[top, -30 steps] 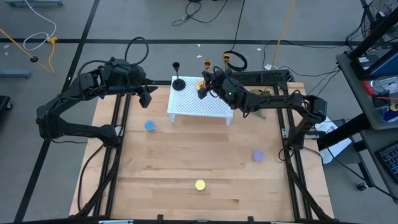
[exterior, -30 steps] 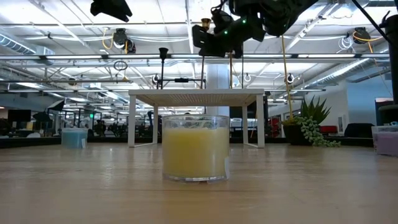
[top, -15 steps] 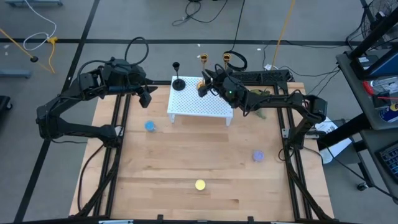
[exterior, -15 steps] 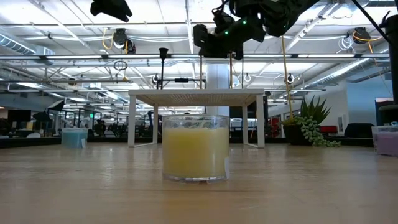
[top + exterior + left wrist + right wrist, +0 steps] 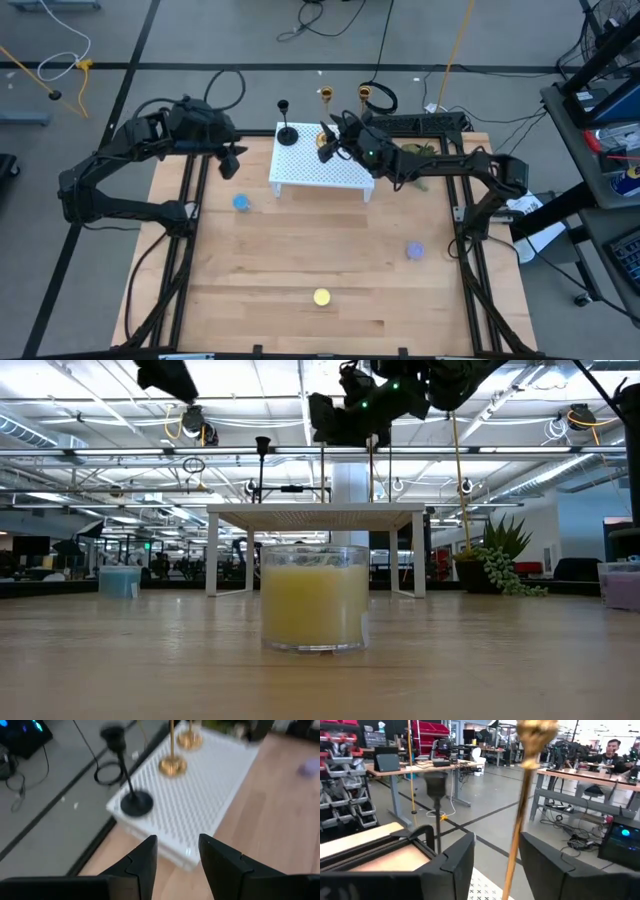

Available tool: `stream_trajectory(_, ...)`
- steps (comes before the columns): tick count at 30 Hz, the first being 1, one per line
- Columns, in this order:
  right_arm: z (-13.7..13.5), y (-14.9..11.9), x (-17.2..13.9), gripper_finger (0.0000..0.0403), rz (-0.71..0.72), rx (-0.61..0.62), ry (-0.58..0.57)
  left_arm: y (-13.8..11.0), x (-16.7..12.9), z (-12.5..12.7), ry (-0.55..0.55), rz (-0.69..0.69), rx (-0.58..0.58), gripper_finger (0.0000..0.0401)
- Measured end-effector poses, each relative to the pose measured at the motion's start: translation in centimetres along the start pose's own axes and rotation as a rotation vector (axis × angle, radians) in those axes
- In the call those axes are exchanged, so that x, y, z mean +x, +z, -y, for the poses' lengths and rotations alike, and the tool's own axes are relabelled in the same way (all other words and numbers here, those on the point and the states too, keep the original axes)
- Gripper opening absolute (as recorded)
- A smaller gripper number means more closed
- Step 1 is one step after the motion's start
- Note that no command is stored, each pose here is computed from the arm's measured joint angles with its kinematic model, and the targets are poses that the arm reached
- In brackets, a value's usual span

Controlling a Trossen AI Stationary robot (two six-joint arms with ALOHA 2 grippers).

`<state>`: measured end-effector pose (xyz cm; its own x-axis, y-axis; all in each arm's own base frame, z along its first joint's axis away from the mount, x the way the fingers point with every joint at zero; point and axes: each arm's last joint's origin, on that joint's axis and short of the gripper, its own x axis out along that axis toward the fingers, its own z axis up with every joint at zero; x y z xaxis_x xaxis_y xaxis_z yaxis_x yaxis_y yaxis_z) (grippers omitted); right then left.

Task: Pick & Place candle stick holders
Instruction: Put the blue scented candle on the shelf

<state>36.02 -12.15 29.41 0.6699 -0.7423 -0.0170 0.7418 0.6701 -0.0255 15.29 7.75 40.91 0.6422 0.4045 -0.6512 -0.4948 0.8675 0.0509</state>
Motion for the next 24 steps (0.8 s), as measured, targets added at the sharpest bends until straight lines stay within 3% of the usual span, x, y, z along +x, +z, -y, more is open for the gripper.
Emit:
stream_trajectory(8,0.1,0.7,-2.3,0.0149,-0.133,-0.089,-0.064,-3.0,2.1,0.5,-0.010,-0.205,-0.008,0.0152)
stream_trajectory(17,-1.8,0.6,-4.8,0.0145,-0.214,-0.151,0.021,-9.2,7.0,2.3,-0.014,-0.499,-0.060,0.0152)
stream_trajectory(24,-3.3,0.6,-5.9,0.0146,-0.209,-0.157,0.074,-12.9,9.4,3.3,0.006,-0.608,-0.101,0.0152)
